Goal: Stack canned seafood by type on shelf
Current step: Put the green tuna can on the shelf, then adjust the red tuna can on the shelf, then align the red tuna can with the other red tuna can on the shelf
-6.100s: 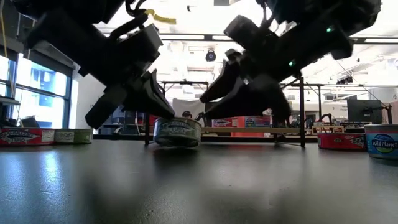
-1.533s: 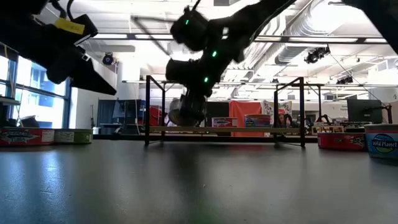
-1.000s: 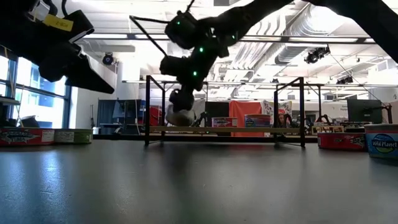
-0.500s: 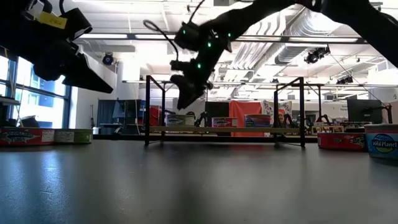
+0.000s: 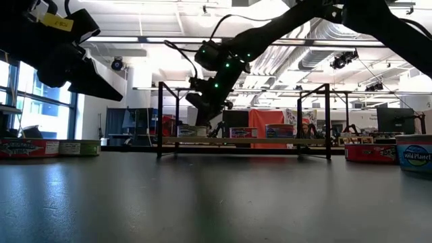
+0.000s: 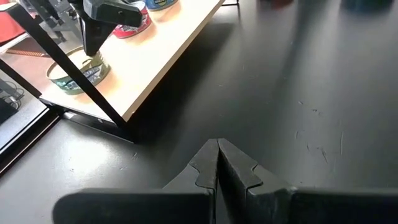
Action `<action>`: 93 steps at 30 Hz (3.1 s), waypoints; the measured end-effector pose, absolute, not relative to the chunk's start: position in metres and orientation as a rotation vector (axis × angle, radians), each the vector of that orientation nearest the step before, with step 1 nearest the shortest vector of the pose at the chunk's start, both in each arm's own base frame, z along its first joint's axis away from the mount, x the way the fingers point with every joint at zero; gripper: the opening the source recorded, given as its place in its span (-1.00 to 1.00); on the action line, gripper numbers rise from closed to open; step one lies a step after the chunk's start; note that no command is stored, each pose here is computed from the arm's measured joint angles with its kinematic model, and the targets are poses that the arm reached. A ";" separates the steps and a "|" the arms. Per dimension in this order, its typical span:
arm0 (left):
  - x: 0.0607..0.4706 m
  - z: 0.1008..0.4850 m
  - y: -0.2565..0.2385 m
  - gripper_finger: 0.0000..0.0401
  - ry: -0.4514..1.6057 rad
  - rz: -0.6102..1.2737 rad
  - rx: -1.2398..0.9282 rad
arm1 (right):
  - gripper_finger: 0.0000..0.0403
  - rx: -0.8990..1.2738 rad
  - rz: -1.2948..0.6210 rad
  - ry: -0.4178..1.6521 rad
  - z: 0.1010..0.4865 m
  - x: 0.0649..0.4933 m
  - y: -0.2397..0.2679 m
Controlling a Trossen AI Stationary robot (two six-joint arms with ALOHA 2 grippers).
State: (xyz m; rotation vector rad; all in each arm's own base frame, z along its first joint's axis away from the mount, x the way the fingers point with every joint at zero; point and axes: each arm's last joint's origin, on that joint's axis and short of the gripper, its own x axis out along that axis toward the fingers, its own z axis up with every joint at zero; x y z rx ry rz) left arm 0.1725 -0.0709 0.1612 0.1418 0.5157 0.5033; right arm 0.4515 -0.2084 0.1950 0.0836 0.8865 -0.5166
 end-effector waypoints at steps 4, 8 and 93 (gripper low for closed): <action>0.172 0.161 -0.071 -1.00 0.514 0.505 0.134 | -0.89 0.065 -0.559 0.892 0.196 0.451 -0.210; 0.172 0.161 -0.071 -1.00 0.510 0.509 0.120 | -0.89 0.002 -0.633 0.899 0.202 0.449 -0.209; 0.180 0.175 -0.082 -1.00 0.369 0.446 0.028 | -0.89 0.166 -0.318 0.241 0.181 0.287 0.098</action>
